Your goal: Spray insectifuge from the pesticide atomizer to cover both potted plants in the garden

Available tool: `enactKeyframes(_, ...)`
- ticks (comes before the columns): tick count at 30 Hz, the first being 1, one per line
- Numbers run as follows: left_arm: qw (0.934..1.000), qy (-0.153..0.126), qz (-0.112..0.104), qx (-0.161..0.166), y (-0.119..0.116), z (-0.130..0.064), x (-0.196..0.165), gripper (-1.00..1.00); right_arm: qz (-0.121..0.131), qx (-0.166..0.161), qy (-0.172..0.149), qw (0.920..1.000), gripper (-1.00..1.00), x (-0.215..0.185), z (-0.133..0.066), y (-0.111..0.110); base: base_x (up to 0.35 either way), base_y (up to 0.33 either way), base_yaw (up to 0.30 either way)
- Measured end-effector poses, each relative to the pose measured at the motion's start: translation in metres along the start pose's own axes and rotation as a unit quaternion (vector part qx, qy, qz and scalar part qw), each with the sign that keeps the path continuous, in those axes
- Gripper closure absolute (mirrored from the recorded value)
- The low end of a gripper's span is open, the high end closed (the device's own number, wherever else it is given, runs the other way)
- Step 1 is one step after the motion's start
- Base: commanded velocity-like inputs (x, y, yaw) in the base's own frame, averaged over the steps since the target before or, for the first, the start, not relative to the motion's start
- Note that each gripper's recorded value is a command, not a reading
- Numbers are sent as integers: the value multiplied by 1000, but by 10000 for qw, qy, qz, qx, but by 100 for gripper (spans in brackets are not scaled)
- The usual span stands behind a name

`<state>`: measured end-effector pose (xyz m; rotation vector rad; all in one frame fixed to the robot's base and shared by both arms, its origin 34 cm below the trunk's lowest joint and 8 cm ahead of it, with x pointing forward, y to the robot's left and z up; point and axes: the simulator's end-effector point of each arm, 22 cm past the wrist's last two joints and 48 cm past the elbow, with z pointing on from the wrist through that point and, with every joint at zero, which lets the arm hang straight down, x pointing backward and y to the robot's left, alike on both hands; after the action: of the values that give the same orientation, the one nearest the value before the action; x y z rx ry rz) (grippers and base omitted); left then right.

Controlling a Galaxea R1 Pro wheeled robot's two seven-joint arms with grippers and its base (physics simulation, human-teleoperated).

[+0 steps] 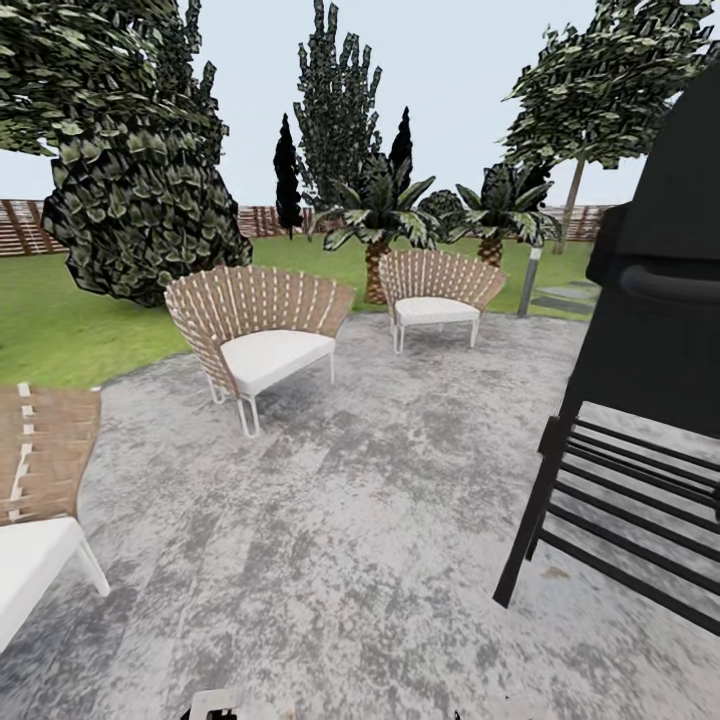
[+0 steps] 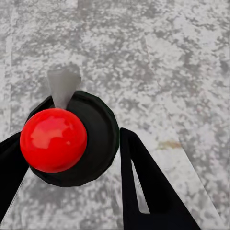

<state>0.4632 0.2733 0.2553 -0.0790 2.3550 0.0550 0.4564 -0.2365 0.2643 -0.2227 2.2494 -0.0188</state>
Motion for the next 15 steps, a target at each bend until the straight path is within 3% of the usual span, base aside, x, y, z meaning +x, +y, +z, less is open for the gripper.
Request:
enactKeyframes(10,10000,73,6,-2,0,1,7,100,5,-13,77,10000,-100,7,0,1,336,5,9)
enactKeyframes(15,9999,111,-1,-13,1,1,11,100,8,-20,116,9999,-100,11,0,2,331,116,63)
